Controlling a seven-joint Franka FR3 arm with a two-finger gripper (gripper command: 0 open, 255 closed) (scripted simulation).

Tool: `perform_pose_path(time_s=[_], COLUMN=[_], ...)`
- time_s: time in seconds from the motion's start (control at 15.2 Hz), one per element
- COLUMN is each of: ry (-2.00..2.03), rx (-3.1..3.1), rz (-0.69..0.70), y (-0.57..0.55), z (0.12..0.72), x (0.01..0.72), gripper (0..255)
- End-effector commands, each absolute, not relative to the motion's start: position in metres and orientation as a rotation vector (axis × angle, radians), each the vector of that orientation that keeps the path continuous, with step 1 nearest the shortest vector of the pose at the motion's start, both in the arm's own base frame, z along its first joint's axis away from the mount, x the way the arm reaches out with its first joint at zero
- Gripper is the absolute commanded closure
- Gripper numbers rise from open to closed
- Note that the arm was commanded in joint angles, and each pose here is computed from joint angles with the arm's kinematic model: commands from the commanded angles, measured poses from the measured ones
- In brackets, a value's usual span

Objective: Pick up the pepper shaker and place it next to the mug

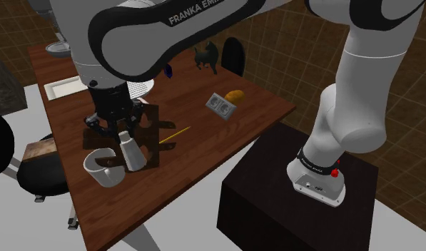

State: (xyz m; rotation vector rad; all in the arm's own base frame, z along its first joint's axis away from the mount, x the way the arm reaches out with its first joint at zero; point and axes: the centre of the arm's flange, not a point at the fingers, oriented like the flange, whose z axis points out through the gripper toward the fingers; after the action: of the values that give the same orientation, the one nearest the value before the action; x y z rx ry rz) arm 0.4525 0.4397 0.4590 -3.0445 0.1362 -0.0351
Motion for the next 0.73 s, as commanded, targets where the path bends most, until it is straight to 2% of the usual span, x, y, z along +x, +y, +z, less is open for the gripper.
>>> perform_pose_path(time_s=[0.0, 0.66], ry=[0.137, 0.137], rx=[-3.046, -3.046], rz=[-0.034, -0.034], y=[0.439, 0.439], z=[0.447, 0.394], x=[0.452, 0.452], gripper=[255, 255])
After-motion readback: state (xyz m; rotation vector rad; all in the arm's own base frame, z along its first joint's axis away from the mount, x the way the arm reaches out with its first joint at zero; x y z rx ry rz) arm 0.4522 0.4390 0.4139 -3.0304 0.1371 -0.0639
